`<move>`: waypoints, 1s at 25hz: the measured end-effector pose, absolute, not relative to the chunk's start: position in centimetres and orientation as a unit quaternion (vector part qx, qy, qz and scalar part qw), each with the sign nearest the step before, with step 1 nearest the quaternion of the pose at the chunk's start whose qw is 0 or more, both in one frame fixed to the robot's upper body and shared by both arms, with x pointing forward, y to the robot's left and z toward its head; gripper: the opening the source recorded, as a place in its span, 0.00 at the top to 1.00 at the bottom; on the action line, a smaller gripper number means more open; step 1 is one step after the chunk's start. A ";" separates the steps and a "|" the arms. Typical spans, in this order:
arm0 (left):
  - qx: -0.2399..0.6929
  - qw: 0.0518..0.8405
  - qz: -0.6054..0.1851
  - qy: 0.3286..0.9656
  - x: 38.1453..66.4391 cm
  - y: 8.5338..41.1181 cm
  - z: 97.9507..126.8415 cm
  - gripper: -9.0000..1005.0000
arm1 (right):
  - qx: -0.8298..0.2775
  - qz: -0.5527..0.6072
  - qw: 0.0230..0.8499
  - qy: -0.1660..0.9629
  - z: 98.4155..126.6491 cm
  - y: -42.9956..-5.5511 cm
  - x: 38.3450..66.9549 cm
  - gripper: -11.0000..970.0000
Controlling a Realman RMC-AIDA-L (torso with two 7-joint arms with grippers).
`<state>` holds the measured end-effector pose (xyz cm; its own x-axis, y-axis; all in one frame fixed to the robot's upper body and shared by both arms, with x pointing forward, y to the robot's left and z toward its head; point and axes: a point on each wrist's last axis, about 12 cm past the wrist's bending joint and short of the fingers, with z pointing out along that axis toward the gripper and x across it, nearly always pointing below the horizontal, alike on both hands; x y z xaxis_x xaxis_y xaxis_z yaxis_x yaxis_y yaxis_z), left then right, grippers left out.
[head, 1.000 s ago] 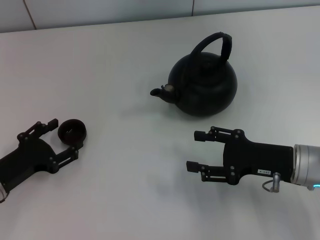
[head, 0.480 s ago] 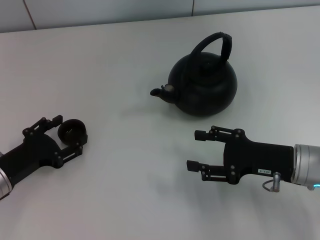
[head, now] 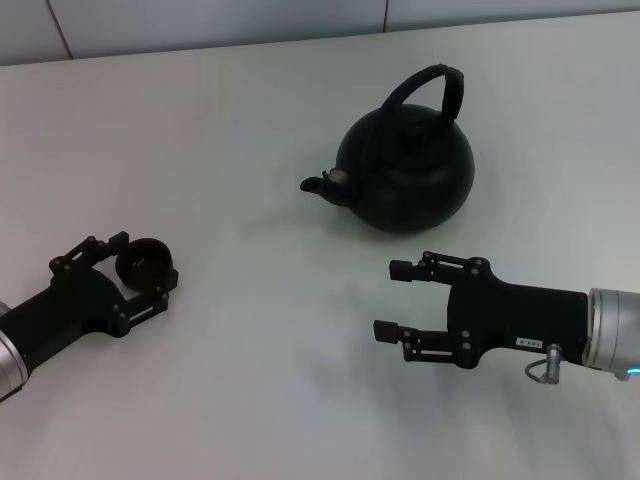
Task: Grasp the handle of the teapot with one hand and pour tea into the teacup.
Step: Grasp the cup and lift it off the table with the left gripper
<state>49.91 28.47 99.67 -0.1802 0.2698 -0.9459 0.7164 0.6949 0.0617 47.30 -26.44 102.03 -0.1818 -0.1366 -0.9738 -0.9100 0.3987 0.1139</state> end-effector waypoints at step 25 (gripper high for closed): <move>0.337 0.546 -0.205 0.739 50.0 28.3 99.7 0.31 | -0.393 0.382 0.505 0.667 102.0 -26.5 47.3 0.22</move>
<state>50.02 28.33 99.72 -0.1762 0.2741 -0.9454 0.7227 0.6881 0.0648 47.31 -26.45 102.01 -0.1822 -0.1378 -0.9736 -0.9096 0.3996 0.1137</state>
